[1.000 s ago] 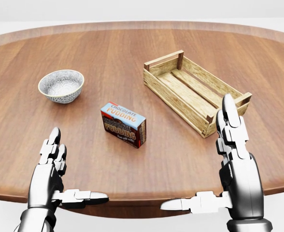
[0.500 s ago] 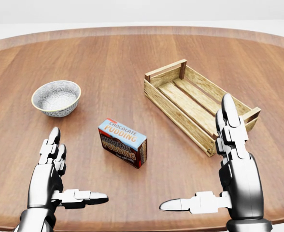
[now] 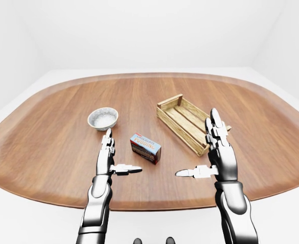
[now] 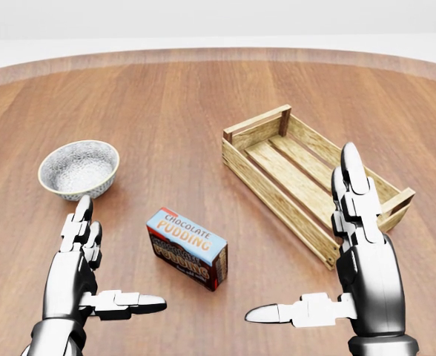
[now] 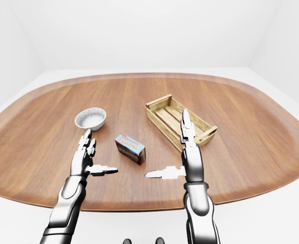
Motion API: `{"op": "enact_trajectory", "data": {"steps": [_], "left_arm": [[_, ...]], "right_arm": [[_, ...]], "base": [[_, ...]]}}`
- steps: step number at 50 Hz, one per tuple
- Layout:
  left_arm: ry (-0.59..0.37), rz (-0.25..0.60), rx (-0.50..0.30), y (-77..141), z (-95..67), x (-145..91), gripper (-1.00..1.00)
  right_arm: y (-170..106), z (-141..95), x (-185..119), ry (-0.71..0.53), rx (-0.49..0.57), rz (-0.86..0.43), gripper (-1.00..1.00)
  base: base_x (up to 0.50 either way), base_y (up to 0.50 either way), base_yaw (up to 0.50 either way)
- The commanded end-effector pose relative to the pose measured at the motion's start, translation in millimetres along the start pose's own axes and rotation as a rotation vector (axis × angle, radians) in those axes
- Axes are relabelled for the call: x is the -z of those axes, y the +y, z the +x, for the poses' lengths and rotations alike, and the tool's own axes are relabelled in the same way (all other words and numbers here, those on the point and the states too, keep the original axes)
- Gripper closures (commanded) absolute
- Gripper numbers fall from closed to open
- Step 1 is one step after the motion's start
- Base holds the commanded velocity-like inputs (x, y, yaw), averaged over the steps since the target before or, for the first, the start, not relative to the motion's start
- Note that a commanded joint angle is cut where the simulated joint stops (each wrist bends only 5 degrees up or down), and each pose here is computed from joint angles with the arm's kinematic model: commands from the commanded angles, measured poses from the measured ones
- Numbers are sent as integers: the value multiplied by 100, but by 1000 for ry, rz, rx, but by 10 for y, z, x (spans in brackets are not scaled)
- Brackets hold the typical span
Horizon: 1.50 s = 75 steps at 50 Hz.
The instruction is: Pick up the chocolate pudding and put it in the tray.
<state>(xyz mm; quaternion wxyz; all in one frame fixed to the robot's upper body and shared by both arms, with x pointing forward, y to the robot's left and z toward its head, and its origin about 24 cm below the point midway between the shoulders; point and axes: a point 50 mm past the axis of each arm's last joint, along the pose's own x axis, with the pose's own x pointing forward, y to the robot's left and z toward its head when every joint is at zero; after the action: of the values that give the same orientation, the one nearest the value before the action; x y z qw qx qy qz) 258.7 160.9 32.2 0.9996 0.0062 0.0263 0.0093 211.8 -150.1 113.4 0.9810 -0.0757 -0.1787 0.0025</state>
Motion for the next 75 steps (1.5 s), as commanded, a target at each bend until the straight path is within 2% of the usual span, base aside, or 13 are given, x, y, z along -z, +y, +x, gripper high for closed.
{"op": "enact_trajectory", "data": {"steps": [1, 11, 12, 14, 16, 19, 32, 33, 37, 39, 44, 63, 75], "left_arm": [[2, 4, -2, 1, 6, 7, -100], [4, 5, -3, -1, 9, 12, -100], [5, 4, -3, -2, 10, 14, -100], [5, 4, -4, -1, 10, 11, -100], [5, 4, -3, -2, 8, 10, -100], [5, 5, -3, -2, 8, 9, -100], [6, 5, -3, 0, 7, 14, -100], [6, 4, -3, 0, 7, 14, -100], [5, 4, -3, -2, 5, 9, -100], [5, 5, -3, -2, 4, 11, -100], [5, 5, -3, -3, 10, 11, -100], [5, 3, -3, 1, 15, 11, -100], [-32, -47, 14, -2, 2, -46, -100]], "right_arm": [[1, 1, 14, 5, -2, 0, -100], [-1, 1, 19, 8, -2, 0, -100], [8, -28, 128, 58, -3, 0, -100], [10, -33, 149, 67, -3, 1, -100], [2, -4, 36, 15, -3, 0, -100], [1, 1, 12, 5, -3, 0, -100], [1, 0, 5, 2, -4, -1, -100], [9, -17, 81, 36, -5, 0, -100], [2, -2, 5, 2, -5, -1, -100], [11, -28, 110, 51, -5, 0, -100], [2, 4, 15, 5, -6, 0, -100], [21, -6, 75, 32, -13, 7, -100], [1, 23, 22, 4, -4, 12, -100]], "base": [[21, 0, 0], [21, 0, 0], [21, 0, 0], [21, 0, 0], [21, 0, 0], [21, 0, 0], [21, 0, 0], [21, 0, 0], [21, 0, 0], [21, 0, 0], [21, 0, 0], [9, 0, 0], [0, 0, 0]]}}
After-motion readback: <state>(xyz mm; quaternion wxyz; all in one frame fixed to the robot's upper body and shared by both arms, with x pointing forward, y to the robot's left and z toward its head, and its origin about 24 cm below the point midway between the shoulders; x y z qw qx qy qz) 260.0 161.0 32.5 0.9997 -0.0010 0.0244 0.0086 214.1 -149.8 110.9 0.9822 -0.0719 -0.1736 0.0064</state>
